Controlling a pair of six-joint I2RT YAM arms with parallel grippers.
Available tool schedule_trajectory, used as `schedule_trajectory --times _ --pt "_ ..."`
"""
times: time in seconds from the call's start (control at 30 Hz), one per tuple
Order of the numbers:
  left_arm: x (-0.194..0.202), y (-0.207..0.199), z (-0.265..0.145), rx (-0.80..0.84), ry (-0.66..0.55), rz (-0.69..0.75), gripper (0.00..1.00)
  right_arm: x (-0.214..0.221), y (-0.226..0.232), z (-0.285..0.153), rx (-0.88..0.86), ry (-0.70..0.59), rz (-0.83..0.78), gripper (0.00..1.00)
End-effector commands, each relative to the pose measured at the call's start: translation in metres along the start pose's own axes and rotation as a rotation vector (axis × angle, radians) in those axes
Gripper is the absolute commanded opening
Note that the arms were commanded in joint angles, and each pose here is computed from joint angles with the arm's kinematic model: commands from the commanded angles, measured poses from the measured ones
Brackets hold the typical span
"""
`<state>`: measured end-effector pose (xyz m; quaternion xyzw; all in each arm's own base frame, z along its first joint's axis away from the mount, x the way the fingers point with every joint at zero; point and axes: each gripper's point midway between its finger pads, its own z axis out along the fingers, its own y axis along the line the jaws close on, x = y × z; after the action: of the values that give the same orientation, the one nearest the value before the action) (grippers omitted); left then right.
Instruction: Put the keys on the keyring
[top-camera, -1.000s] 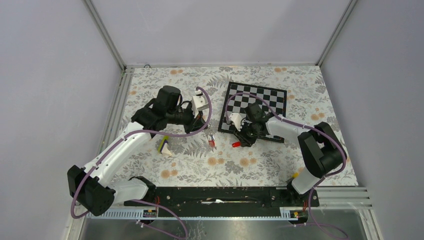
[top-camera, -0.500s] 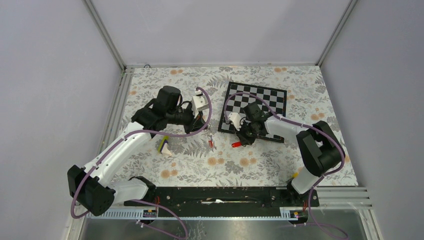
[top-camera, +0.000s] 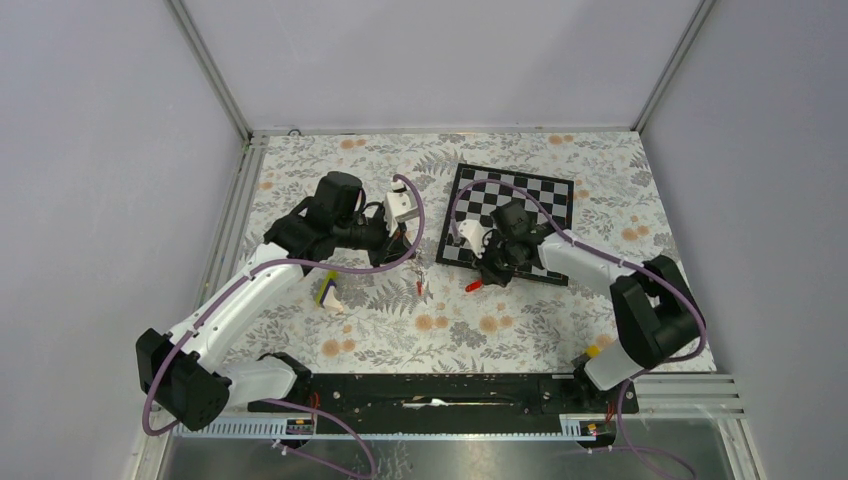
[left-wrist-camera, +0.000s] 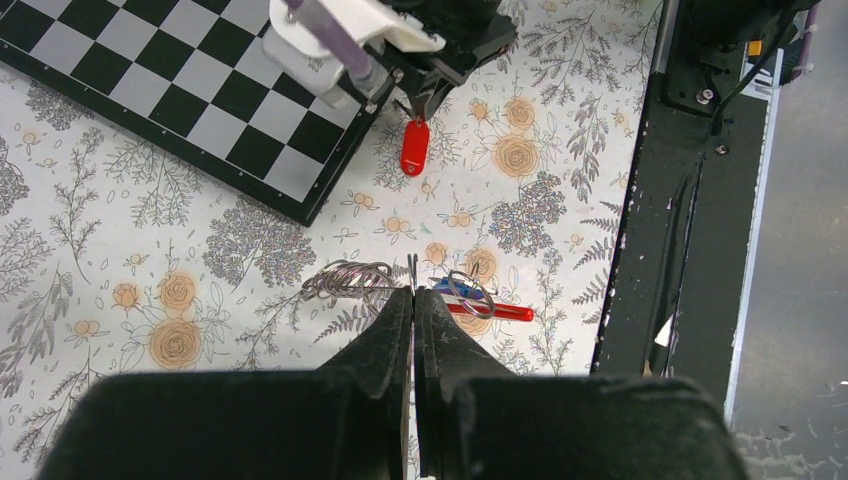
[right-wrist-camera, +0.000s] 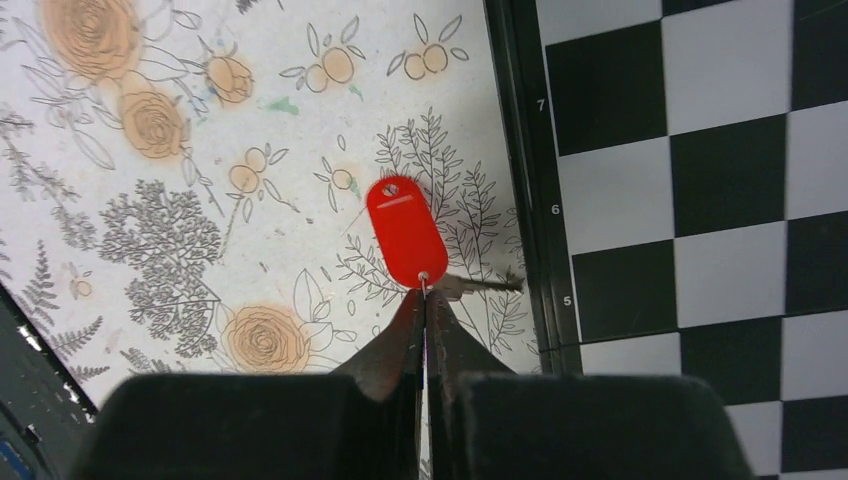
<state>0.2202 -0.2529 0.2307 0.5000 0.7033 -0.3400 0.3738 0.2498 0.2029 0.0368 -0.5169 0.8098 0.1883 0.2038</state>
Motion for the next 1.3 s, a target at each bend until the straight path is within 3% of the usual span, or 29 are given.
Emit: schedule_trajectory --times 0.0,0.33,0.57,0.83,1.27 --pt "-0.012 0.004 0.000 -0.002 -0.041 0.058 0.00 -0.040 0.007 -0.031 -0.005 -0.120 -0.083 0.00" --pt "-0.024 0.013 0.014 0.035 -0.040 0.036 0.00 -0.120 0.046 -0.106 -0.087 -0.464 -0.268 0.00" --pt "-0.047 0.017 0.025 0.039 -0.094 0.042 0.00 -0.153 0.068 -0.134 -0.160 -0.653 -0.305 0.00" --pt "-0.053 0.008 0.040 -0.017 -0.092 0.093 0.00 -0.163 0.085 -0.136 -0.285 -0.708 -0.234 0.00" --pt "-0.046 -0.002 0.038 -0.055 -0.082 0.212 0.00 -0.153 0.084 -0.127 -0.300 -0.685 -0.201 0.00"
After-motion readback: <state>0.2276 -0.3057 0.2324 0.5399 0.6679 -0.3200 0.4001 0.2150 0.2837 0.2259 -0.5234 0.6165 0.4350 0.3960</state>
